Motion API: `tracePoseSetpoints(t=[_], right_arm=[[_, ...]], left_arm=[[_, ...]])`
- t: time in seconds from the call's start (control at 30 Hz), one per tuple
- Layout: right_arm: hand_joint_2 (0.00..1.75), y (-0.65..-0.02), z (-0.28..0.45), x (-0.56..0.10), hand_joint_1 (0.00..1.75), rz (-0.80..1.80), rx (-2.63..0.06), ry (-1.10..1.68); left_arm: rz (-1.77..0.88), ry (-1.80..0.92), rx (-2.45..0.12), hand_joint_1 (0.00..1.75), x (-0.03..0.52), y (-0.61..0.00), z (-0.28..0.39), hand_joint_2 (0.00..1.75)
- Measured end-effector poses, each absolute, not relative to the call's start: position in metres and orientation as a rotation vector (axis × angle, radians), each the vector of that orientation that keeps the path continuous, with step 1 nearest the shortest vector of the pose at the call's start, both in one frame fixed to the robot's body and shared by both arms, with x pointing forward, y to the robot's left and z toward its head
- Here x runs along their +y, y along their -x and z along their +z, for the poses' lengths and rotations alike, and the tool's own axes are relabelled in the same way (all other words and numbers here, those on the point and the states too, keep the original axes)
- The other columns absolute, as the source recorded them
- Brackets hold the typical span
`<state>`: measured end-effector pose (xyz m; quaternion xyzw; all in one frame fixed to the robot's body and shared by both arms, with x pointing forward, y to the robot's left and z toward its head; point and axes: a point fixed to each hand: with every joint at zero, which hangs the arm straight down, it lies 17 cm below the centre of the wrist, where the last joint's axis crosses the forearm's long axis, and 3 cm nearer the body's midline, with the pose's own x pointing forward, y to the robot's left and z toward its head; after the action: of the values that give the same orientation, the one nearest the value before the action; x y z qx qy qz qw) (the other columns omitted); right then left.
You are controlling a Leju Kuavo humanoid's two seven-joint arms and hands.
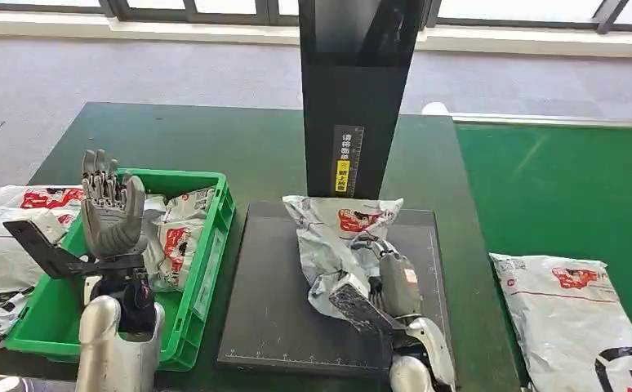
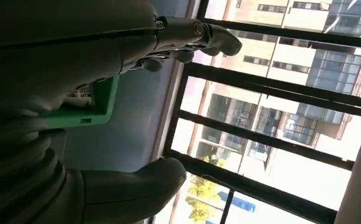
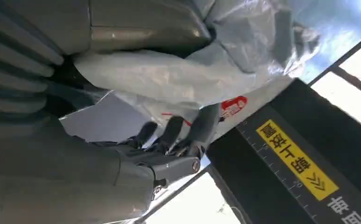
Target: Moved the parcel from conveyor to table for the left to box.
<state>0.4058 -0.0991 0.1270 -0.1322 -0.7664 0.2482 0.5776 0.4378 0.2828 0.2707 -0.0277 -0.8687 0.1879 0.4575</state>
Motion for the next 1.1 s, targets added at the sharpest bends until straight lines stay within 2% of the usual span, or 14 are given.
tracePoseSetpoints(t=[0.47,0.67,0.87,1.1], right_arm=[[0.0,-0.399,0.122,-0.087,0.0,0.537,-1.811,0.142],[0.0,-0.394,0.136,-0.081,0.0,0.461,-1.871,-0.015],[0.0,-0.392,0.188,-0.108,0.0,0.359,-2.07,0.102],[0.0,-0.389,0.212,-0.12,0.0,0.328,-2.136,0.149]], left_arm=[[0.461,0.062,-2.137,0.0,0.283,-0.436,0.269,1.75],[0.461,0.062,-2.136,0.0,0.283,-0.436,0.268,1.75],[0.461,0.06,-2.135,0.0,0.283,-0.435,0.267,1.75],[0.462,0.059,-2.139,0.0,0.284,-0.434,0.269,1.75]])
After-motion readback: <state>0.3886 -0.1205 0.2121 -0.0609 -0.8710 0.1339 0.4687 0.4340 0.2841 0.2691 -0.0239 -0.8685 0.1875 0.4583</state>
